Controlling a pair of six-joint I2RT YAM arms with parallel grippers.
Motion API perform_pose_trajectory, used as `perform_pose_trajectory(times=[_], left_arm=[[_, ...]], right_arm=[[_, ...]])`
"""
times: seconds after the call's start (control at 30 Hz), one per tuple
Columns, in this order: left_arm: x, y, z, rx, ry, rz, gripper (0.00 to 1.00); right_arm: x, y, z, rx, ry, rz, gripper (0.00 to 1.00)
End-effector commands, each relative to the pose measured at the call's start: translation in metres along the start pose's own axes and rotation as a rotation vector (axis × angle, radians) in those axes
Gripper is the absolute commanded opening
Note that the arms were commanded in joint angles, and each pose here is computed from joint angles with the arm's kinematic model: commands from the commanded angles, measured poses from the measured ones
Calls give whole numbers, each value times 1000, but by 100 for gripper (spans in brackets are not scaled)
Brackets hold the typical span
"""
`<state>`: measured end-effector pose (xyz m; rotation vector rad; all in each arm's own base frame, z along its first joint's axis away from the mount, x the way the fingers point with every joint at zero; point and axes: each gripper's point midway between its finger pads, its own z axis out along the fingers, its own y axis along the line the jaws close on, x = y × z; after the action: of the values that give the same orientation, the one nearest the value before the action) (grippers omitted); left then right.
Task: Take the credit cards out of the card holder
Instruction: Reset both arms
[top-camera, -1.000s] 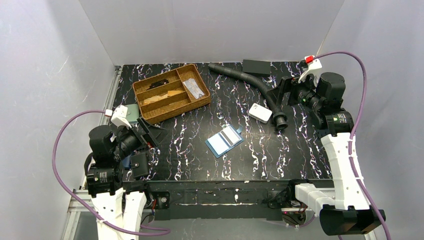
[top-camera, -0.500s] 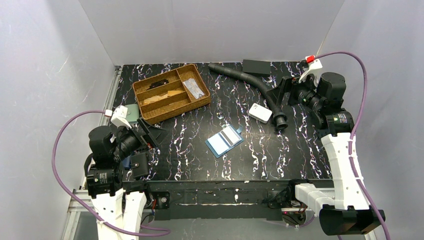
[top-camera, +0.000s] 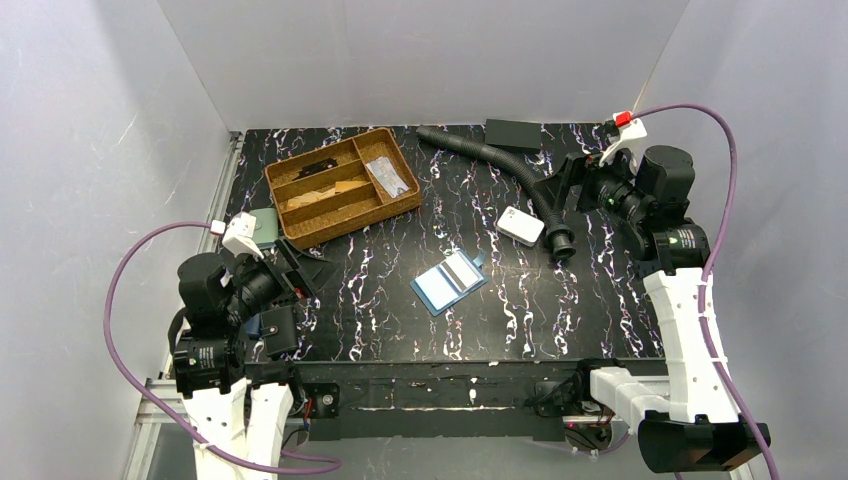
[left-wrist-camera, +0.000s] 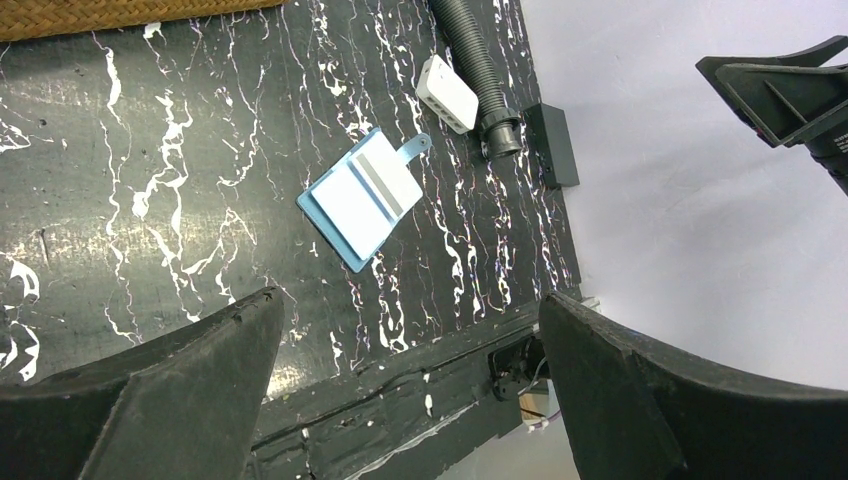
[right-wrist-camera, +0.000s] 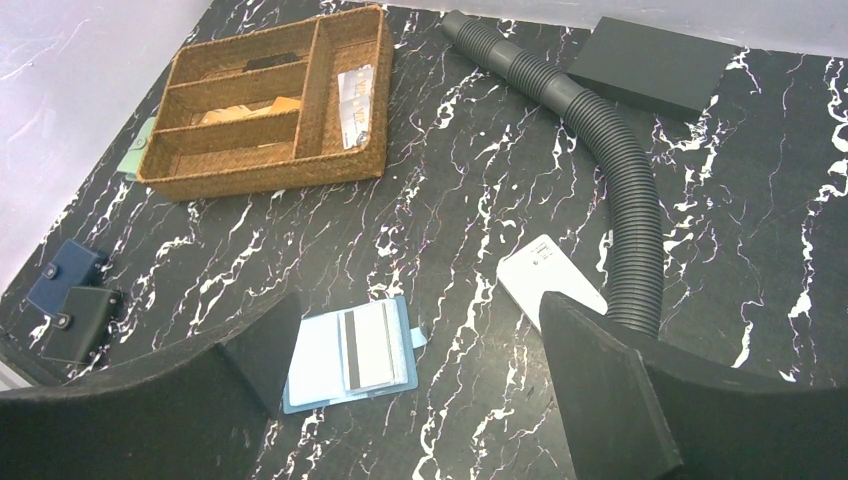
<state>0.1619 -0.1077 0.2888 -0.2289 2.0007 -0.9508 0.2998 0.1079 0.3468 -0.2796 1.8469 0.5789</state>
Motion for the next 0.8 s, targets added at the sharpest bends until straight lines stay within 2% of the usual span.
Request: perform_pose_trajectory(times=[0.0,0.77], left_arm=[[3,-2,-2,9,11,18,98],[7,6,-1,-14,15,26,98]], right_arm=[[-24,9,-9,-19,-73,-24,98],[-22,4,-6,-3,-71,-40,98]])
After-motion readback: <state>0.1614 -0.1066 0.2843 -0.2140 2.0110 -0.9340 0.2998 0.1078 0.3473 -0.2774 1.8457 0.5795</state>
